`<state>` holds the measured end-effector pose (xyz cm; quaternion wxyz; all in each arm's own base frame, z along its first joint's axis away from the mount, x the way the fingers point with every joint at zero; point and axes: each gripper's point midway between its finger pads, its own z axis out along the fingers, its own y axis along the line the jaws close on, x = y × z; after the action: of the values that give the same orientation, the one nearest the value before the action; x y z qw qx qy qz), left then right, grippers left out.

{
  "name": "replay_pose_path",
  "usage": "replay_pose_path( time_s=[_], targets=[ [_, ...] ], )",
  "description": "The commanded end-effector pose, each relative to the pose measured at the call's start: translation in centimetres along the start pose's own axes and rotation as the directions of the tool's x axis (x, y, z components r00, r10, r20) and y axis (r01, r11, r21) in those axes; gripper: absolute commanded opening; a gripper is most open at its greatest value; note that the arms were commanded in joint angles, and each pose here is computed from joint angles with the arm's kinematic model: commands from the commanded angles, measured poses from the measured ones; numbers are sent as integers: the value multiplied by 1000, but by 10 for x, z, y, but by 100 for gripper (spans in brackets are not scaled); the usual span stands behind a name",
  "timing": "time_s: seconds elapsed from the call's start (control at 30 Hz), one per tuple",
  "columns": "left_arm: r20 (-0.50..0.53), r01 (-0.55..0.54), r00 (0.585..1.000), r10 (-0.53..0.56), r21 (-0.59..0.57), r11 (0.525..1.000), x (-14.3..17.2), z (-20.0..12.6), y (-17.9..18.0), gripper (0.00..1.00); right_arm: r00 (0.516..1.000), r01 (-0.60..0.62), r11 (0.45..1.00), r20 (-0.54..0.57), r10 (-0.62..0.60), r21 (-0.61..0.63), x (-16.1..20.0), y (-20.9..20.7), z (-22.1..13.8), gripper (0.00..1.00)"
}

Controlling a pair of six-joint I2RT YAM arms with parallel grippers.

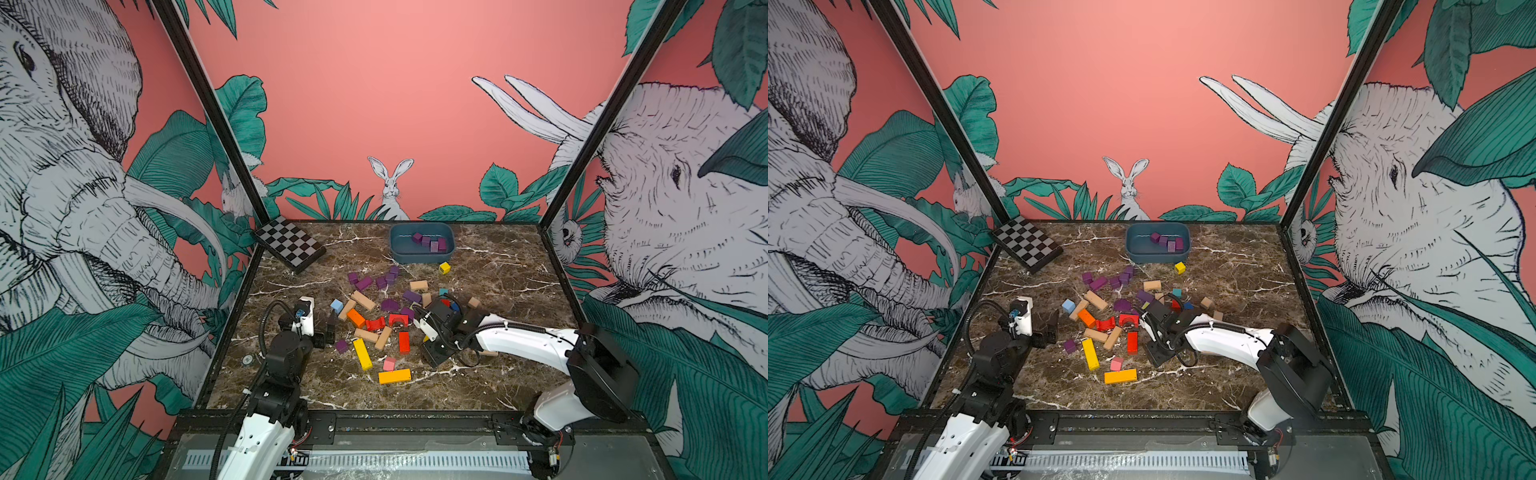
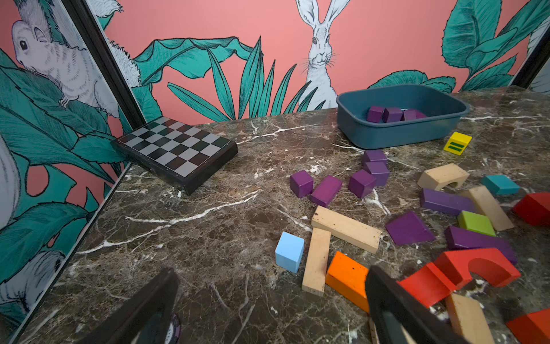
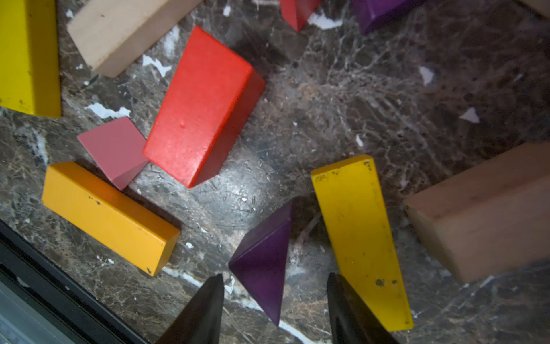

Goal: Pick purple bricks into the storage bin
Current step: Pick up the building block from the center of the board.

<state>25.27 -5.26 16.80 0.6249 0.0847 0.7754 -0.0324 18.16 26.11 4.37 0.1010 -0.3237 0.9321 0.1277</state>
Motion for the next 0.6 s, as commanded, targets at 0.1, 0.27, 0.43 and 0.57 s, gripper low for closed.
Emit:
replay_pose_path(
  time_s=[0.1, 0.27, 0.43, 0.57],
  targets=[
    [52, 8, 999, -9, 5, 1000, -16, -2, -1, 99, 1000, -1, 1000, -19, 1, -6, -7, 6, 11, 52],
    [58, 10, 998, -11, 5, 1000, -16, -4, -1, 99, 999, 1, 1000, -38, -1, 1, -7, 5, 18, 48],
    [62, 12, 998, -12, 4, 1000, -17, -4, 0, 99, 999, 3, 1000, -32, -2, 8, -9, 4, 17, 39],
    [62, 11, 998, -11, 3, 1000, -17, -4, 0, 99, 1000, 9, 1000, -25, -9, 14, -12, 4, 14, 33]
  ],
)
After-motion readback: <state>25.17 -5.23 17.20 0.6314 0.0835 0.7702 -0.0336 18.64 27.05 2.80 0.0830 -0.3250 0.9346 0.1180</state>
